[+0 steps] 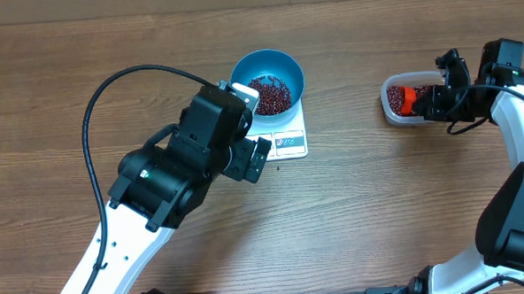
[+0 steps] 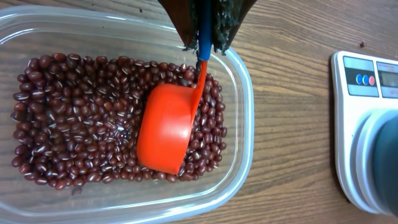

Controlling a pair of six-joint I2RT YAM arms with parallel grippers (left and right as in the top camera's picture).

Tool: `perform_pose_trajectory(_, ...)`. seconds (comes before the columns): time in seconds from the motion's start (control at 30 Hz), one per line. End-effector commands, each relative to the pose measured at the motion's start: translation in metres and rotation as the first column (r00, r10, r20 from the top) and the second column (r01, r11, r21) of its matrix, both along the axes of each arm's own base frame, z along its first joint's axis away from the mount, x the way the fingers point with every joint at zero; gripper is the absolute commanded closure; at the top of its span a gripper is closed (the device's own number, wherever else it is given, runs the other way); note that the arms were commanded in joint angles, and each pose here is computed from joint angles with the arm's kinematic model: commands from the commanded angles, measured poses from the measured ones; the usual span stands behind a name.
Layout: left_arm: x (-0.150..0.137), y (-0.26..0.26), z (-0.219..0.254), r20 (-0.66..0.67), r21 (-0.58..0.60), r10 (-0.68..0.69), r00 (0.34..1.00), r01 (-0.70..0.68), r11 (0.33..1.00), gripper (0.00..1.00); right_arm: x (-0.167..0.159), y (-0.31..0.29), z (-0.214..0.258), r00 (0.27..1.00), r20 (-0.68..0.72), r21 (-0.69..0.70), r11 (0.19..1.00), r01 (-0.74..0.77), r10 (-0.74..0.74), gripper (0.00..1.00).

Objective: Scoop item into bowl and weigh 150g on scale
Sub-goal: 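Lower the red scoop into the beans and drag it through them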

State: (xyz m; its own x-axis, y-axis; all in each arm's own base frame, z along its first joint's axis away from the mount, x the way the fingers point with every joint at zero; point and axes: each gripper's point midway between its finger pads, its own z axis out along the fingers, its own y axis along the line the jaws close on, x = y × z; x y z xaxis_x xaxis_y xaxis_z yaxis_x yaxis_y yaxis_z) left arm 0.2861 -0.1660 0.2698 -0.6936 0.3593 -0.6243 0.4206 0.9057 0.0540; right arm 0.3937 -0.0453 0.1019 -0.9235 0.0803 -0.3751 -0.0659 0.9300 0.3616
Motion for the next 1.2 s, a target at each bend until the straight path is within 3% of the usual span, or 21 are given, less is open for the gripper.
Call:
perform_pose_trajectory(0.0,0.002,0.0,0.0,0.002,0.002,-0.01,1.0,0.01,1.0,0.0,-0.003,0.005,-0.005,0.999,-0.028,0.051,0.998,0.037,-0.036,0.96)
perform_pose_trajectory(0.23,0.002,0.0,0.0,0.002,0.002,-0.01,1.0,0.01,1.0,0.0,0.001,0.002,-0.004,0.99,-0.054,0.091,0.987,0.133,-0.129,0.96)
perform_pose_trajectory(0.4,0.002,0.0,0.0,0.002,0.002,-0.01,1.0,0.01,1.0,0.0,0.002,0.008,0.002,0.992,-0.044,0.152,0.98,0.125,-0.12,0.96)
perform_pose_trajectory(0.93,0.002,0.0,0.0,0.002,0.002,-0.01,1.0,0.01,1.0,0.0,-0.01,0.012,-0.019,0.991,-0.073,0.157,0.98,0.124,-0.113,0.96)
perform_pose_trajectory(1.17,0.002,0.0,0.0,0.002,0.002,-0.01,1.0,0.01,1.0,0.0,-0.007,0.013,-0.01,0.992,-0.048,0.236,0.964,0.125,-0.117,0.97)
